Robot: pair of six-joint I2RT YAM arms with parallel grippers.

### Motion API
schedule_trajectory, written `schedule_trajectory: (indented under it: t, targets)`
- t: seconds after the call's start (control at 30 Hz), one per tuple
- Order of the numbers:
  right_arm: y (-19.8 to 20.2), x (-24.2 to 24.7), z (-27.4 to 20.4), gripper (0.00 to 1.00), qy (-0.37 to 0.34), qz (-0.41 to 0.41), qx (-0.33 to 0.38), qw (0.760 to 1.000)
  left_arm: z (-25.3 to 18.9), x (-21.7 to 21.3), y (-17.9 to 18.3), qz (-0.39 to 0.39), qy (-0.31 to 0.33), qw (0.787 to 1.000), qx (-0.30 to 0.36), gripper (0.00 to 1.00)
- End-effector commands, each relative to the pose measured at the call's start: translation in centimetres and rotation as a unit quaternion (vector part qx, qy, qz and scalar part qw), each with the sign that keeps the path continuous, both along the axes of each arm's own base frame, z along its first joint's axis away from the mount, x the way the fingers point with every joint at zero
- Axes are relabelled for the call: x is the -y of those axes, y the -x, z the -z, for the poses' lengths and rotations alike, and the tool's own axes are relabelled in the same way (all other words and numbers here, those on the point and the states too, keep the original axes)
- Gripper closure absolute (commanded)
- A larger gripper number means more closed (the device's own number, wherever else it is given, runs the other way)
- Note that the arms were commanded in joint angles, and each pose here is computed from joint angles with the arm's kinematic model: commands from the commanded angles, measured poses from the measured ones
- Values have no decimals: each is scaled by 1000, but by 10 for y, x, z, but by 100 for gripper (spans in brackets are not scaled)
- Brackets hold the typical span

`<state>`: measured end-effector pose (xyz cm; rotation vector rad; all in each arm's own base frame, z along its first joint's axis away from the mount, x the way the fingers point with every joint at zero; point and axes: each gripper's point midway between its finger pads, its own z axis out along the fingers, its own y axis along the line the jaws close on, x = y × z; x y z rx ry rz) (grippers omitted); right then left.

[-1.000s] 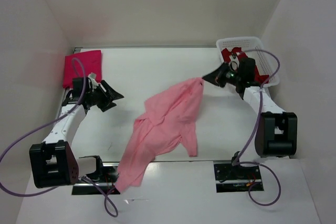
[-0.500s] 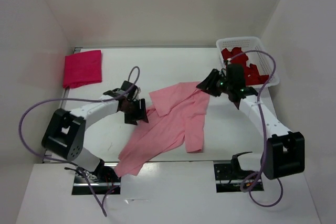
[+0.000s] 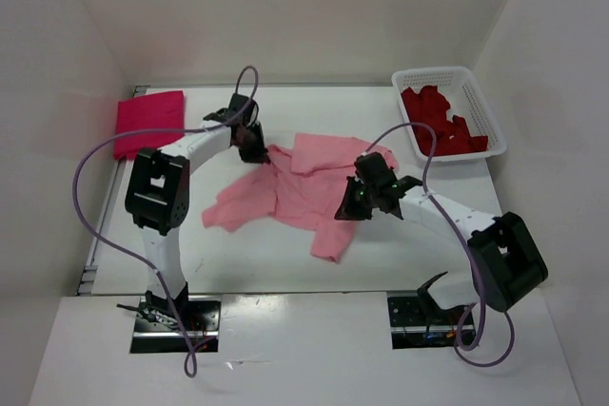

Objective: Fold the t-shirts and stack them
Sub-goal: Flatten out the tshirt

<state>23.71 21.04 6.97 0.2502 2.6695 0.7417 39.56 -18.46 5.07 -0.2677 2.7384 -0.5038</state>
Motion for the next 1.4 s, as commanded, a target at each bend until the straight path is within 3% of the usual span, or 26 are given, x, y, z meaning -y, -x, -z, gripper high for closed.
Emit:
schedule_trajectory:
  t: [0.0, 0.07, 0.1, 0.2, 0.27, 0.3, 0.37, 0.43, 0.5, 0.63, 0.77, 1.17, 1.27, 1.37]
  targets:
    - [-24, -18, -26, 93, 5, -15, 51, 999, -21, -2, -57, -11, 2, 999, 48, 88]
    - [-20, -29, -28, 89, 6, -35, 52, 998, -39, -3, -71, -20, 18, 997, 68, 65]
    - [-20, -34, -33, 84, 3, -41, 57, 998, -51, -13, -78, -30, 27, 995, 86, 41]
    - [-10, -54, -25, 78, -5, -67, 51, 996, -57, -49, -71, -71, 36, 992, 93, 23]
    - [-10, -62, -20, 77, -10, -72, 46, 996, -69, -74, -64, -106, 43, 988, 108, 23]
    - [-10, -65, -22, 77, -19, -72, 46, 996, -52, -100, -49, -147, 47, 985, 80, 26]
    - [-10, -70, -20, 77, -22, -77, 49, 996, -67, -126, -38, -193, 65, 973, 106, 35]
    - [-12, -71, -23, 77, -22, -82, 57, 995, -44, -160, -8, -265, 77, 958, 72, 42]
    - [-14, -72, -25, 77, -23, -86, 64, 994, -45, -193, 5, -327, 87, 937, 81, 50]
    - [-12, -75, -22, 77, -30, -93, 60, 993, -16, -218, 33, -381, 97, 919, 41, 58]
    - [-12, -74, -23, 77, -31, -96, 66, 993, 4, -218, 44, -402, 108, 909, 9, 64]
    - [-10, -68, -22, 74, -22, -90, 66, 993, 37, -215, 46, -406, 110, 907, -26, 61]
    - [-10, -69, -21, 71, -12, -88, 68, 994, 42, -218, 43, -405, 104, 908, -26, 69]
    - [-13, -70, -8, 65, 19, -84, 59, 995, 36, -217, 39, -405, 113, 907, -16, 85]
